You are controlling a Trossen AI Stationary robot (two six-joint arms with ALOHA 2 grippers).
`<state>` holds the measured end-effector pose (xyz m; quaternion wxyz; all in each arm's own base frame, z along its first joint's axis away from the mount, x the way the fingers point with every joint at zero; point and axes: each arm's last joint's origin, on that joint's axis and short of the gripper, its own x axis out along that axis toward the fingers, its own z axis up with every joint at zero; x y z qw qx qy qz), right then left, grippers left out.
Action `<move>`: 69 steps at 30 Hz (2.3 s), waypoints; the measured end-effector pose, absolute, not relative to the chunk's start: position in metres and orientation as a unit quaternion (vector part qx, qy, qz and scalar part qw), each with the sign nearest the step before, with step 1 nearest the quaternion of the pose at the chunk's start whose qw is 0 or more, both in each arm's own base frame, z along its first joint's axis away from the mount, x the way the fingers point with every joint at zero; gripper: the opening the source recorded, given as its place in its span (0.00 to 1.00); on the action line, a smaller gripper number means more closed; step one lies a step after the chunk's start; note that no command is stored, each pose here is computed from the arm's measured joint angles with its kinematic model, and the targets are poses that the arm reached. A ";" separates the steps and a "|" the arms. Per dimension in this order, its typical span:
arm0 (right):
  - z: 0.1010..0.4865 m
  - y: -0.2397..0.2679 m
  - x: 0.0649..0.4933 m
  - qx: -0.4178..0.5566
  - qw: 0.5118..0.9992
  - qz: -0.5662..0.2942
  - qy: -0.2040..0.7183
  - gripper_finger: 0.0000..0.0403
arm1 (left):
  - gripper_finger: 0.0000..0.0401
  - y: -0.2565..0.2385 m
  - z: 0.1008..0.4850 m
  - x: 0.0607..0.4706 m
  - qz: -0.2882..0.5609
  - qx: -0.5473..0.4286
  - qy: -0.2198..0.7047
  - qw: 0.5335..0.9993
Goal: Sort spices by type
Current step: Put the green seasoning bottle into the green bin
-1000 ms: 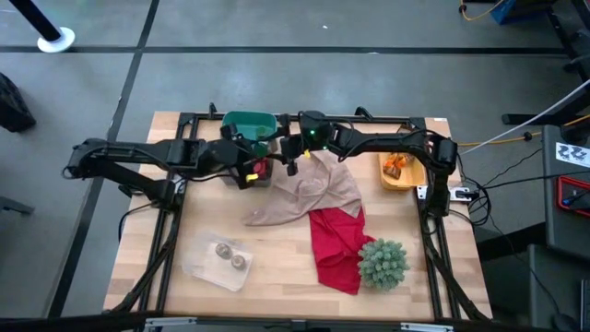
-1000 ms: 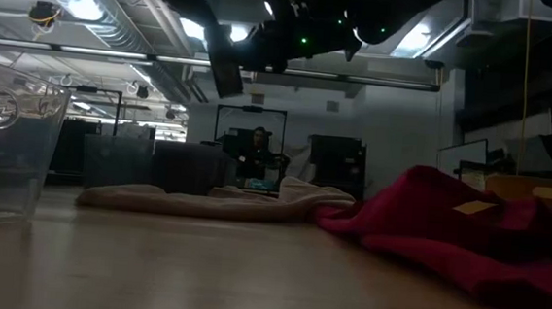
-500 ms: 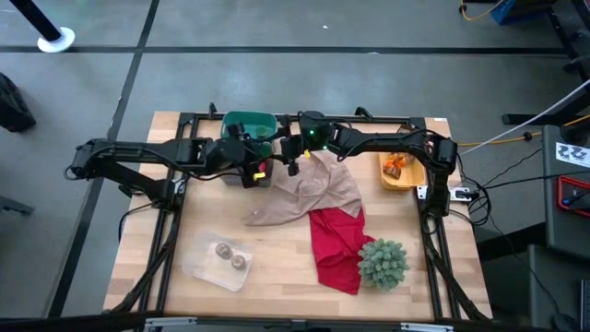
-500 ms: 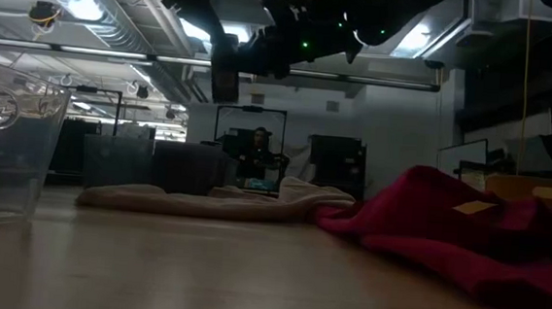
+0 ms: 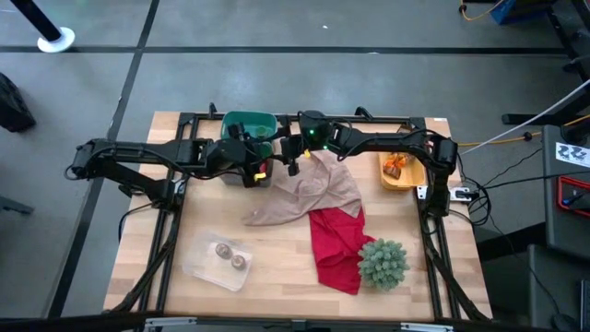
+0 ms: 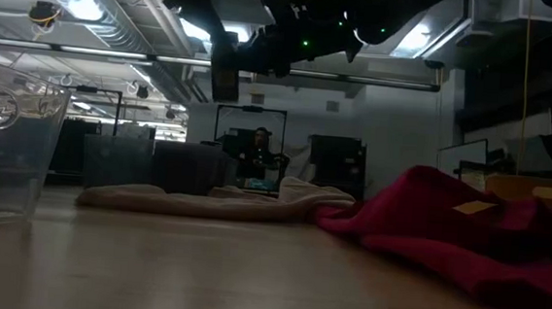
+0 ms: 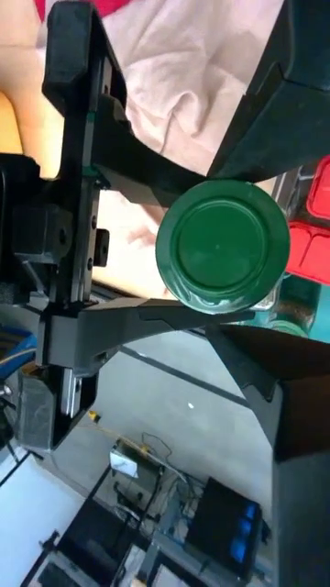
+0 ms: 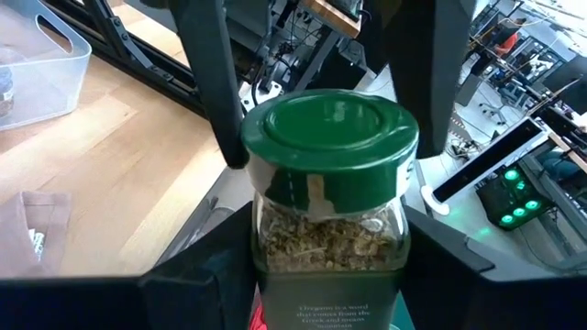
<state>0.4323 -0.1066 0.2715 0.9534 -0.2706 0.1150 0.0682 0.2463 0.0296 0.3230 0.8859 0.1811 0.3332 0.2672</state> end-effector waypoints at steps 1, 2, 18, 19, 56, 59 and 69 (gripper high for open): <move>0.272 -0.107 0.432 -0.271 0.953 0.068 0.114 0.52 | 0.61 0.030 0.323 0.247 0.270 0.182 0.331 0.886; 0.272 -0.107 0.432 -0.271 0.953 0.068 0.114 0.52 | 0.62 0.030 0.324 0.247 0.271 0.182 0.329 0.886; 0.272 -0.101 0.433 -0.270 0.953 0.082 0.112 0.52 | 0.65 0.030 0.317 0.256 0.243 0.200 0.343 0.885; 0.272 -0.100 0.433 -0.271 0.952 0.082 0.113 0.52 | 0.64 0.030 0.316 0.256 0.242 0.200 0.345 0.884; 0.273 -0.115 0.430 -0.283 0.931 -0.132 0.188 0.64 | 0.48 0.066 0.308 0.241 0.313 0.135 0.398 0.852; 0.269 -0.121 0.426 -0.310 0.913 -0.142 0.226 0.64 | 0.48 0.079 0.305 0.234 0.333 0.122 0.418 0.836; 0.290 -0.142 0.391 -0.252 0.904 -0.183 0.292 0.64 | 0.48 0.135 0.301 0.210 0.365 0.023 0.429 0.826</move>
